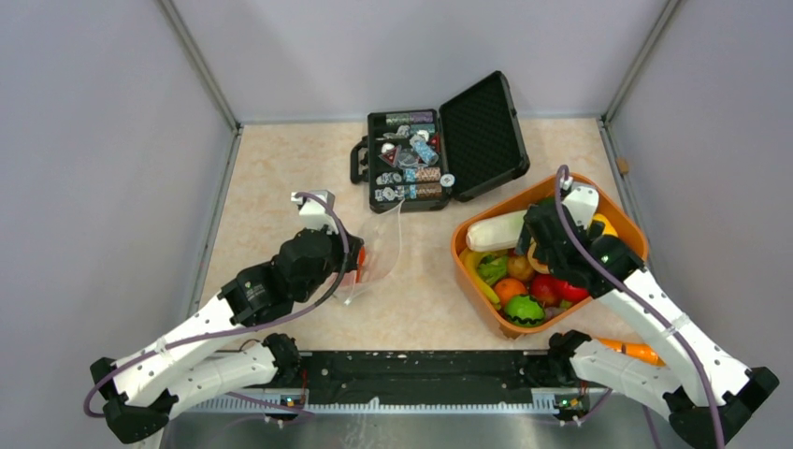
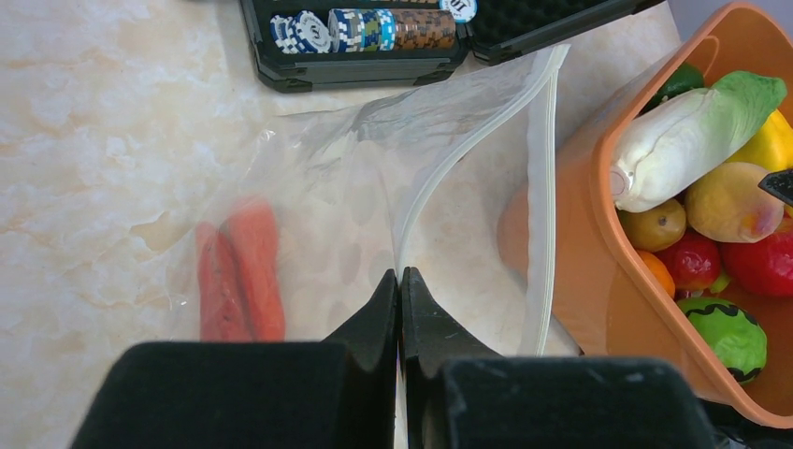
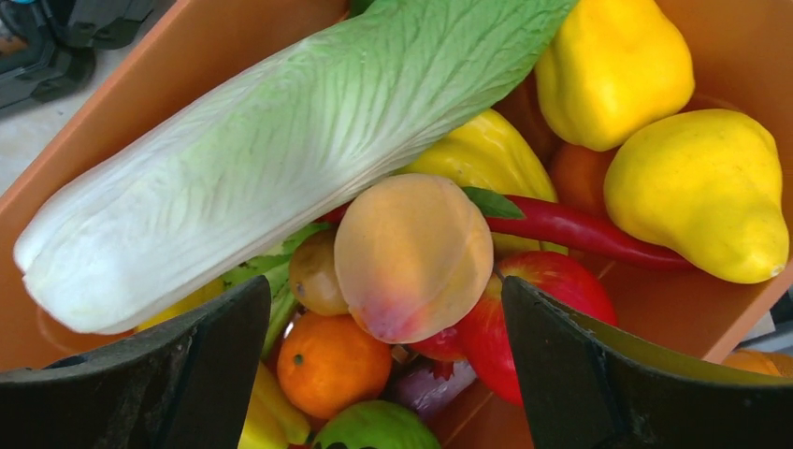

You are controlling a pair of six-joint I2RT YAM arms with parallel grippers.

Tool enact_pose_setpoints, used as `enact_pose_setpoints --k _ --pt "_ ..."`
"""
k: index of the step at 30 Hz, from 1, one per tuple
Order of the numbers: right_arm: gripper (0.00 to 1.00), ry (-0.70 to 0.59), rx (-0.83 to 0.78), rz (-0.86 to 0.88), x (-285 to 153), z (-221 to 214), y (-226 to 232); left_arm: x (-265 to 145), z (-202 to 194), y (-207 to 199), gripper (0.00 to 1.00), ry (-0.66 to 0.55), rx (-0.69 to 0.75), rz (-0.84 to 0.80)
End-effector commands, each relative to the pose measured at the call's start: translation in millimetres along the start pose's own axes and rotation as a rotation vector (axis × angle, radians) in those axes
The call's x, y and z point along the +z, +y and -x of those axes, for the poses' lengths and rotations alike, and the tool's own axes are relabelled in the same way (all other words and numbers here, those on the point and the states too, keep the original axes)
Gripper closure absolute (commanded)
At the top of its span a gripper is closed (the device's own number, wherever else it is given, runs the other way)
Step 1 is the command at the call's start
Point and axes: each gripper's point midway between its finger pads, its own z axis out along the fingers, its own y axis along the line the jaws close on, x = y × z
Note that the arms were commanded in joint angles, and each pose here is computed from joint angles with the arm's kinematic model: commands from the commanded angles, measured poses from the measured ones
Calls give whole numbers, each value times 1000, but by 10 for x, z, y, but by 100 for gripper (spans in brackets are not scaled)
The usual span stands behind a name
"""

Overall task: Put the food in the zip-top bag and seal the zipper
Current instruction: Pick up the fake fruit from the bin.

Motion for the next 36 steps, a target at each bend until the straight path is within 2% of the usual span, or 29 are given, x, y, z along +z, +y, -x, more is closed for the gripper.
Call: enact_pose_setpoints --k 1,8,10,12,15,17,20,22,25,28,36 --pt "9 18 31 -70 53 -12 -154 -41 89 -5 100 -34 -10 -11" --pt "8 142 26 -109 293 -299 -244 -56 88 2 100 -34 -7 -13" --pt "10 148 26 -92 339 -347 -213 -60 86 6 100 -33 -7 -13" --pt "16 143 29 -75 377 -370 -179 -63 90 4 100 -34 -7 -14" --pt "32 128 36 -69 388 -345 -164 -63 90 1 100 -31 -3 -14" --pt "33 109 46 -66 379 -306 -166 -62 82 1 100 -28 -3 -13" --pt "43 79 63 -58 342 -242 -178 -60 78 -4 100 -27 -8 -16" --pt "57 46 84 -26 286 -159 -157 -55 67 -1 100 -24 -7 -15" --pt "63 -21 131 62 195 -53 -87 -53 66 -2 100 -24 -6 -15" --pt "65 -65 162 151 120 -1 -3 -49 63 -8 100 -20 -5 -16" --pt "66 -57 201 351 -28 35 320 -33 55 -32 100 -14 -3 -22"
